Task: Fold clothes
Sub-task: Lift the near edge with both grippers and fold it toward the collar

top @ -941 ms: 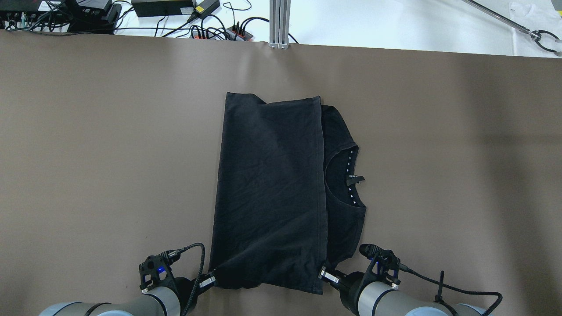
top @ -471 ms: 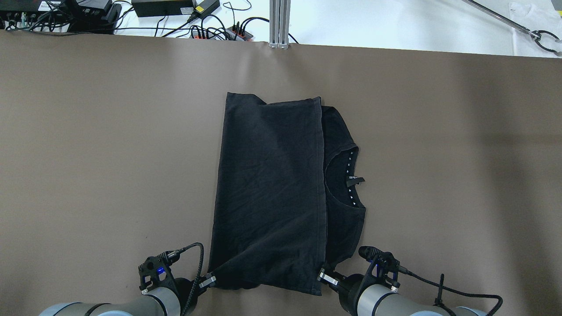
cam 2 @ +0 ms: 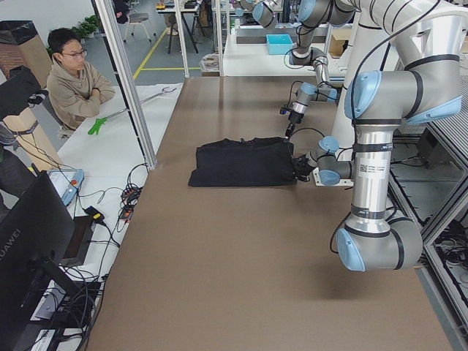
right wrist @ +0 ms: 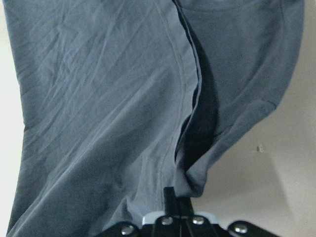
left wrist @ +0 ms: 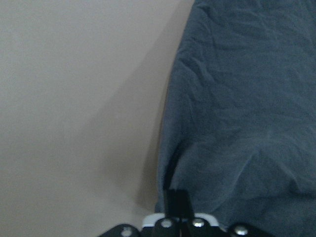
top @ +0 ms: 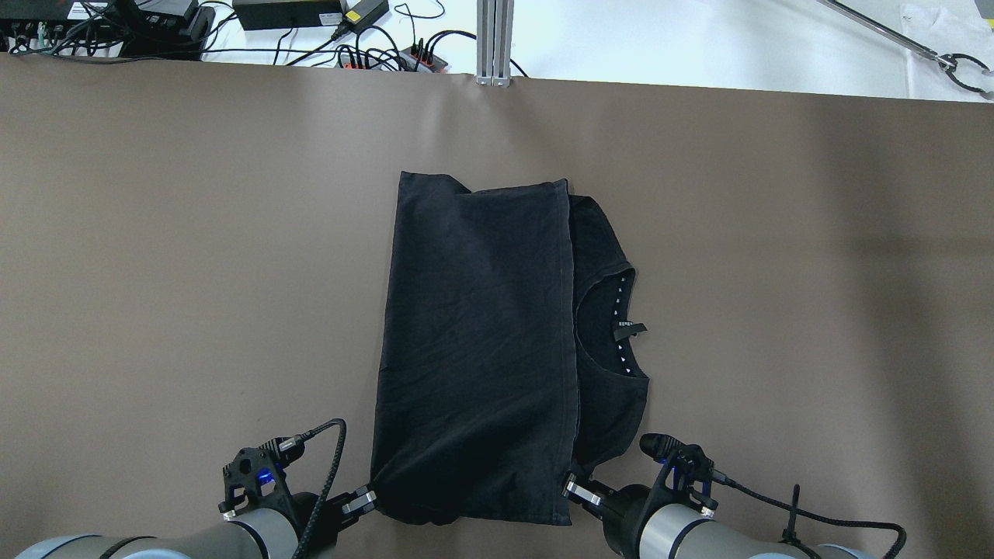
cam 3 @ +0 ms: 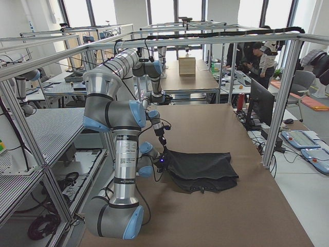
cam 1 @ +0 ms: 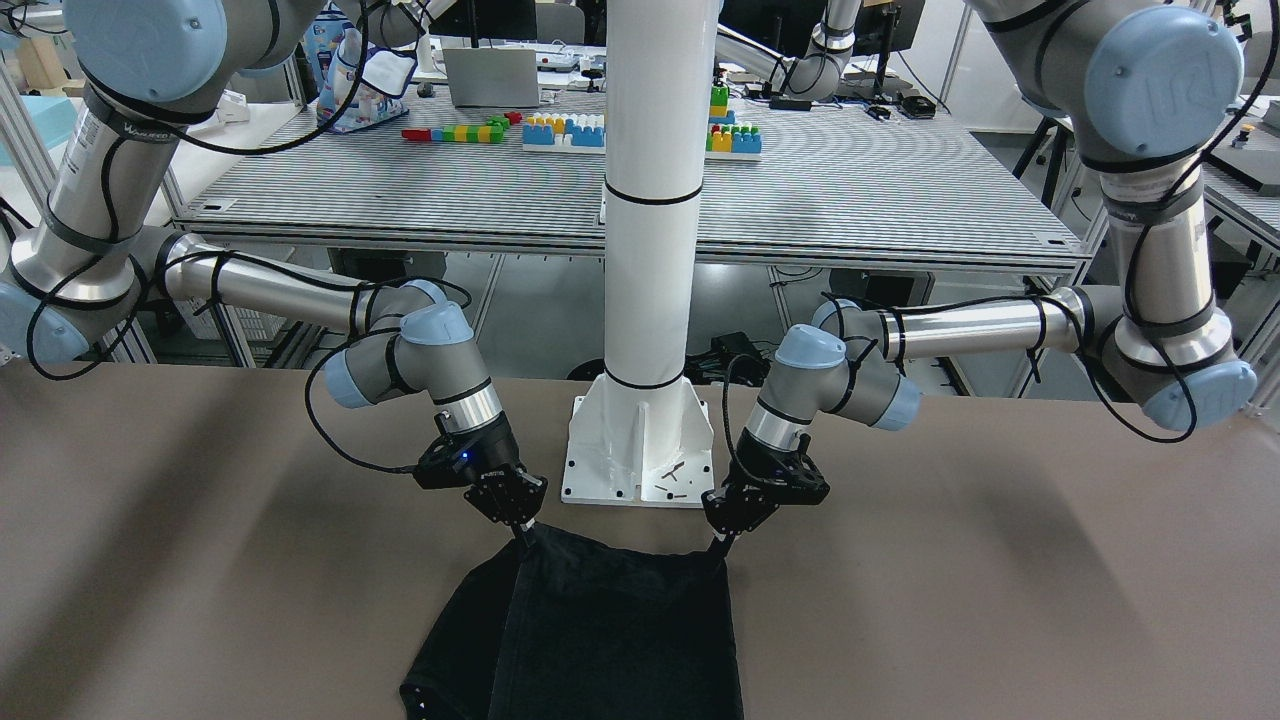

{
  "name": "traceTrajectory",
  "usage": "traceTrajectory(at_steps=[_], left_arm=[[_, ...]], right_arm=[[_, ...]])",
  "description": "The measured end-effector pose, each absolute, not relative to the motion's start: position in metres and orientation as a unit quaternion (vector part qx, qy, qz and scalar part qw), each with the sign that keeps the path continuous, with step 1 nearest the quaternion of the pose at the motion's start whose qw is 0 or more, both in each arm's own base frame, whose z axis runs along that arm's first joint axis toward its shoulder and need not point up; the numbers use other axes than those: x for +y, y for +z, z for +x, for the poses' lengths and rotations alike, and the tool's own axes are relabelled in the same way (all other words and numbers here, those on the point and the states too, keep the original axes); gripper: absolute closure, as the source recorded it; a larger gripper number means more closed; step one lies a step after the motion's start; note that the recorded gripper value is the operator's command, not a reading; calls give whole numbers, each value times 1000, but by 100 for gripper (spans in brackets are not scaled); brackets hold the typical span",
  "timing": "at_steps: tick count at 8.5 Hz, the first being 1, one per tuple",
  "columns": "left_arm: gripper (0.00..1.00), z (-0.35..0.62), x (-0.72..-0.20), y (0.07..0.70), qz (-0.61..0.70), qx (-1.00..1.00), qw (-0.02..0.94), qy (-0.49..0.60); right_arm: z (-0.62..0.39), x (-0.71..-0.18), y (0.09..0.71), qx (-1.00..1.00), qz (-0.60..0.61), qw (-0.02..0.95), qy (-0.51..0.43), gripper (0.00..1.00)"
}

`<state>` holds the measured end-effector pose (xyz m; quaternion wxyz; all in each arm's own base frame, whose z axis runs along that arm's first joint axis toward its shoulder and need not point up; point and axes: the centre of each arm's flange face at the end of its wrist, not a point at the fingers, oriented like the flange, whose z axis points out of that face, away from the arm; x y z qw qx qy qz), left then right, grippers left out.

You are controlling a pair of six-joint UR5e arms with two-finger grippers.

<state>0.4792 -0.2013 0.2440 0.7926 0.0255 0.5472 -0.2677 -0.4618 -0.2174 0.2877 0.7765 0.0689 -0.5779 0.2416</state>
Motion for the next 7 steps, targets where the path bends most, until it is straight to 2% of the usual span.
traceTrajectory(at_steps=[2,3,7], left_arm=[[100,455,-218,219,30,545,794,-268],[100,448,-239,213,39,543,795,-267],[100,444,-390,193,60,523,797,-296]], right_arm=[[-449,-234,276,-579,63,776,241,100],[-439,-260,268,-575,53,778,247,100],[-414,-415,212,-541,75,793,271,100]])
